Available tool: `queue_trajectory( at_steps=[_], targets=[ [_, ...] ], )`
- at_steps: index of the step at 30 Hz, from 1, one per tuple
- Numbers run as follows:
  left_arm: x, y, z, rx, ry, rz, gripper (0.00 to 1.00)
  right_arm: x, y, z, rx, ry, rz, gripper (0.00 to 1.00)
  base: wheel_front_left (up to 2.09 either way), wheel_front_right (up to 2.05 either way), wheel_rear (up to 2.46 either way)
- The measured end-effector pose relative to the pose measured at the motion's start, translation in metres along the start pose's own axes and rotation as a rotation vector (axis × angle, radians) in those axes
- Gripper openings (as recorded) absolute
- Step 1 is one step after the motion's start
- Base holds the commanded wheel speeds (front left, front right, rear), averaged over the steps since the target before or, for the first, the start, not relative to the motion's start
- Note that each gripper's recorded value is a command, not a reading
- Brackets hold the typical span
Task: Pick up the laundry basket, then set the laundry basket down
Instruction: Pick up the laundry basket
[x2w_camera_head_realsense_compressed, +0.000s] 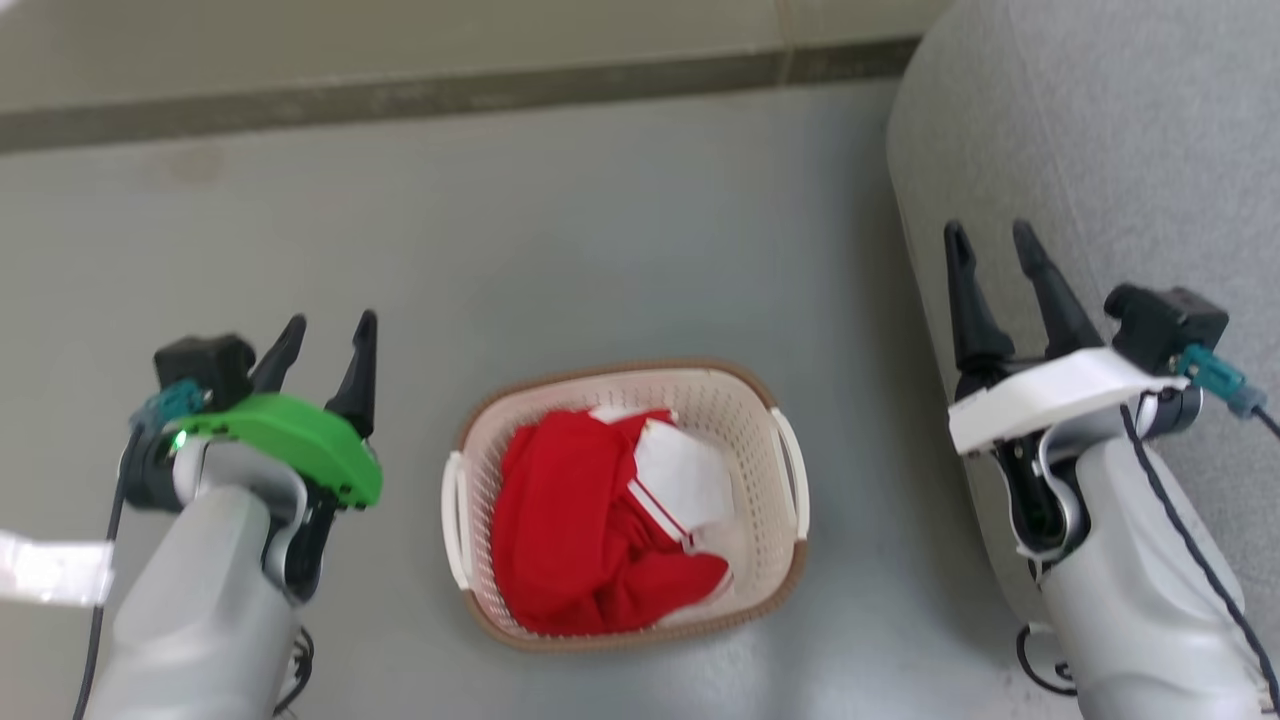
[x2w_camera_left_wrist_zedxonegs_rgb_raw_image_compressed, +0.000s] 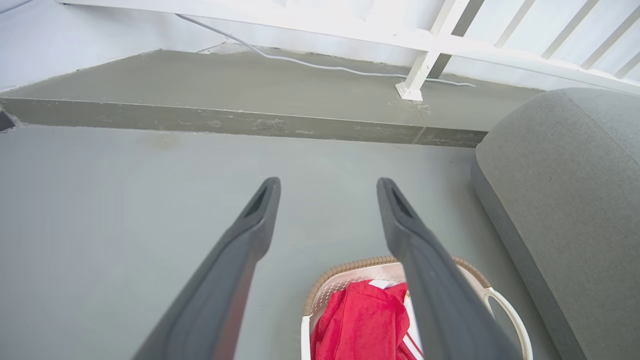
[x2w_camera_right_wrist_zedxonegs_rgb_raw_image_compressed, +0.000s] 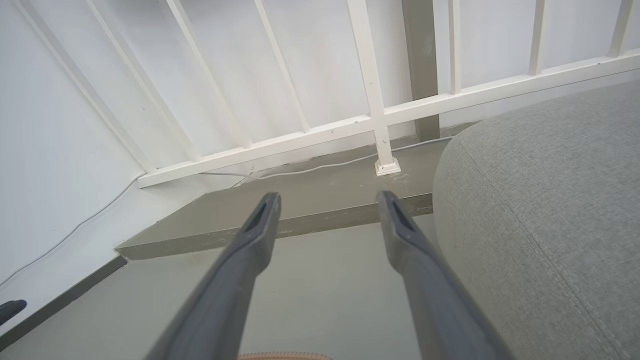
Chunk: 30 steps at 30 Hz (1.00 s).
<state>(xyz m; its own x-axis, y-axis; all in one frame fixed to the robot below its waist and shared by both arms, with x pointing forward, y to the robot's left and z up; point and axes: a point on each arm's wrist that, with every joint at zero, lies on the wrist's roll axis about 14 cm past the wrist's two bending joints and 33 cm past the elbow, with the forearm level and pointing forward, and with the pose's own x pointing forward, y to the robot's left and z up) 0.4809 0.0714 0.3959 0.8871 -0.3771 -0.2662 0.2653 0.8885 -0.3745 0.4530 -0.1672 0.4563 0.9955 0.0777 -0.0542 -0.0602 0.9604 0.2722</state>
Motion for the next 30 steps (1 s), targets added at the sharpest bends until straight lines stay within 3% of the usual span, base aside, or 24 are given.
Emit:
queue_trajectory(
  at_steps=[14, 30],
  targets=[
    [-0.065, -0.01, 0.082, 0.065, -0.288, 0.026, 1.0, -0.032, 0.024, 0.038, -0.023, -0.1, 0.052, 1.0, 0.0, 0.0, 0.0],
    [-0.097, -0.015, 0.082, 0.08, -0.355, 0.049, 1.0, -0.038, 0.027, 0.045, -0.035, -0.126, 0.06, 1.0, 0.0, 0.0, 0.0]
  ],
)
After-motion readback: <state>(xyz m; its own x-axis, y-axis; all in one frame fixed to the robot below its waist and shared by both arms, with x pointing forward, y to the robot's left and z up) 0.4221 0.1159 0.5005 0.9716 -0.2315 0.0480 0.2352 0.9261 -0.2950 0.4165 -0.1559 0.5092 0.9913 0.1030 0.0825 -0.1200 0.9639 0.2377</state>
